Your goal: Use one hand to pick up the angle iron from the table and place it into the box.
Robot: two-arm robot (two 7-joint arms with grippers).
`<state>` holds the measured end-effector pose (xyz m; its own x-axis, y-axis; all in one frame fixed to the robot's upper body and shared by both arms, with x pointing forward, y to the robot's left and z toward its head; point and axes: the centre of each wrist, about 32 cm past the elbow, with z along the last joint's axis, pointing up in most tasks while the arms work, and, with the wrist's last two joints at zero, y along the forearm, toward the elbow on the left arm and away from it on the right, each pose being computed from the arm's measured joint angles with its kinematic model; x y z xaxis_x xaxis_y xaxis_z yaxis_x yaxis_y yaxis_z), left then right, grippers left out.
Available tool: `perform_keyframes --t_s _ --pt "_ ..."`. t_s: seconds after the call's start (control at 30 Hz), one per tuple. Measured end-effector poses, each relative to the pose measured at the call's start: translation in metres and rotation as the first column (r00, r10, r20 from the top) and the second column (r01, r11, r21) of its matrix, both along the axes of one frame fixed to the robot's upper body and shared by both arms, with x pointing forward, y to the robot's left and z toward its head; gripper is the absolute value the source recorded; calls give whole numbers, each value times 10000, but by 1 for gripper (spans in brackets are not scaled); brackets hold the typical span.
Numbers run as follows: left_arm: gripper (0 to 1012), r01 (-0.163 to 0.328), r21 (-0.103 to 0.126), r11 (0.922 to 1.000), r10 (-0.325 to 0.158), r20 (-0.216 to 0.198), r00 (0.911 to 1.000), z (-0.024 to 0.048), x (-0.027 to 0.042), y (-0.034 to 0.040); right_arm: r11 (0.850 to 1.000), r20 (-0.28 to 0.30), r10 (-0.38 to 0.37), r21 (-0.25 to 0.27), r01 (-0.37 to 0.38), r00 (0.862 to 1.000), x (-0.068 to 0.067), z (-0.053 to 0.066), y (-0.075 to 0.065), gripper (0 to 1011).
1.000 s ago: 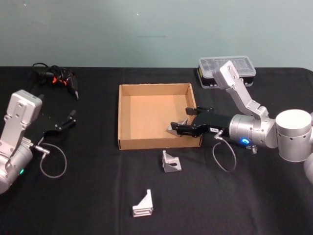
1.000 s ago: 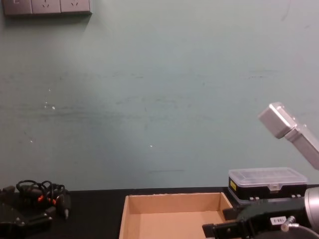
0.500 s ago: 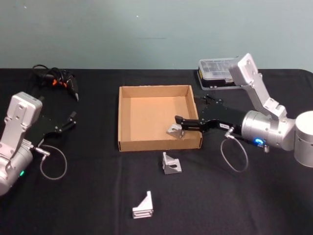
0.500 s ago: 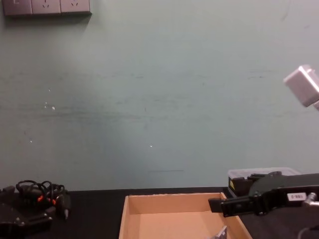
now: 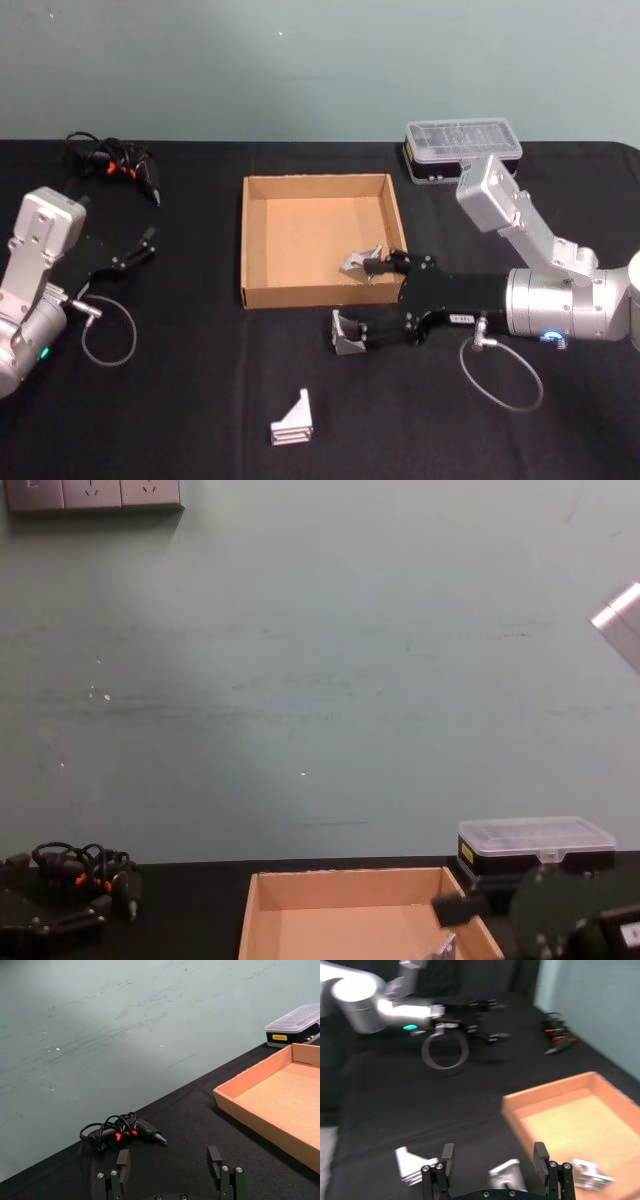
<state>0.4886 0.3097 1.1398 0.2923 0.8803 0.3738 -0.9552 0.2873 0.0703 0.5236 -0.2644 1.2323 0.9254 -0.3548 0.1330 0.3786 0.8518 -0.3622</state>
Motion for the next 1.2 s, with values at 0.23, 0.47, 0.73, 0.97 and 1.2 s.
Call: perform_keyframes --t_s 0.23,0.47,0.73,0.97,1.2 --pt "1011 0 0 10000 0 0 10000 0 0 0 9866 -526 1485 -599 -1516 9875 -42 11 89 1000" --pt "1011 0 -1 10000 0 -1 10000 0 0 0 9629 -1353 2273 -1167 -2433 9644 14 -157 186 1000" --pt "1011 0 0 10000 0 -1 10000 0 0 0 9472 -1839 2655 -1331 -2916 9464 94 -299 306 1000" --pt "1011 0 -1 10000 0 1 10000 0 0 0 9386 -1863 2889 -1379 -3161 9391 154 -329 414 1000" --pt "1011 0 -1 10000 0 0 10000 0 0 0 9324 -1911 3034 -1426 -3322 9335 193 -353 489 1000"
